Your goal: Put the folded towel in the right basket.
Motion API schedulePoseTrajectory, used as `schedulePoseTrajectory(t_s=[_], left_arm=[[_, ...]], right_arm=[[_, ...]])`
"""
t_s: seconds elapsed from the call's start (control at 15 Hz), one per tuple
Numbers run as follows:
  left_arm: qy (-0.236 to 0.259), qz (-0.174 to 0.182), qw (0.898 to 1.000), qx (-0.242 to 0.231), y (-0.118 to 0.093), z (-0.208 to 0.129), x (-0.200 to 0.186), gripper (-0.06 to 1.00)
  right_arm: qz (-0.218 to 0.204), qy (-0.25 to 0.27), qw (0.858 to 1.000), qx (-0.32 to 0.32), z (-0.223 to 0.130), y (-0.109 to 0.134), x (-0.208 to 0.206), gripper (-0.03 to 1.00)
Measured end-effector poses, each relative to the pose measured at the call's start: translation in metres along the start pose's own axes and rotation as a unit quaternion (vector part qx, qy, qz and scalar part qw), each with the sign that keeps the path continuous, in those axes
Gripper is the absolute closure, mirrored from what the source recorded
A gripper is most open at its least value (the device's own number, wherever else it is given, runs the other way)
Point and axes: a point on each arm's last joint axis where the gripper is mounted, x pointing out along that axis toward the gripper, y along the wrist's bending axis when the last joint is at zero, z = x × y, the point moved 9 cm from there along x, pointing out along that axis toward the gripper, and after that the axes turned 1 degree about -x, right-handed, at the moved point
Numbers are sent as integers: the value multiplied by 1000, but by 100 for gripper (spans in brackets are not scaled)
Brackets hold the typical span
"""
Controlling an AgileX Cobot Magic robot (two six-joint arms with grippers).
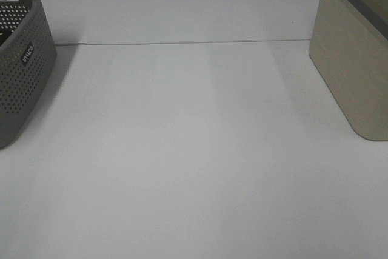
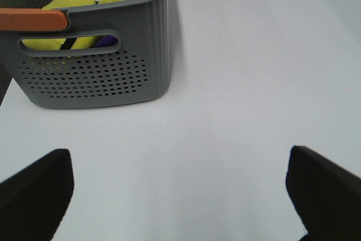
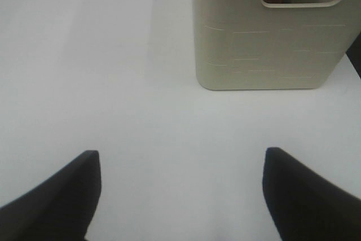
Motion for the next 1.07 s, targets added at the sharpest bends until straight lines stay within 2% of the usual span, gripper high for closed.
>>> schedulePoseTrajectory(t_s=[0.27, 1.07], left_arm=[[0, 0, 1000, 0, 0, 0, 0, -3], [0, 0, 1000, 0, 0, 0, 0, -3]], right_arm=[[-13, 0, 1000, 15, 0, -5, 0, 22], [-14, 1, 1000, 18, -1, -5, 1, 22]])
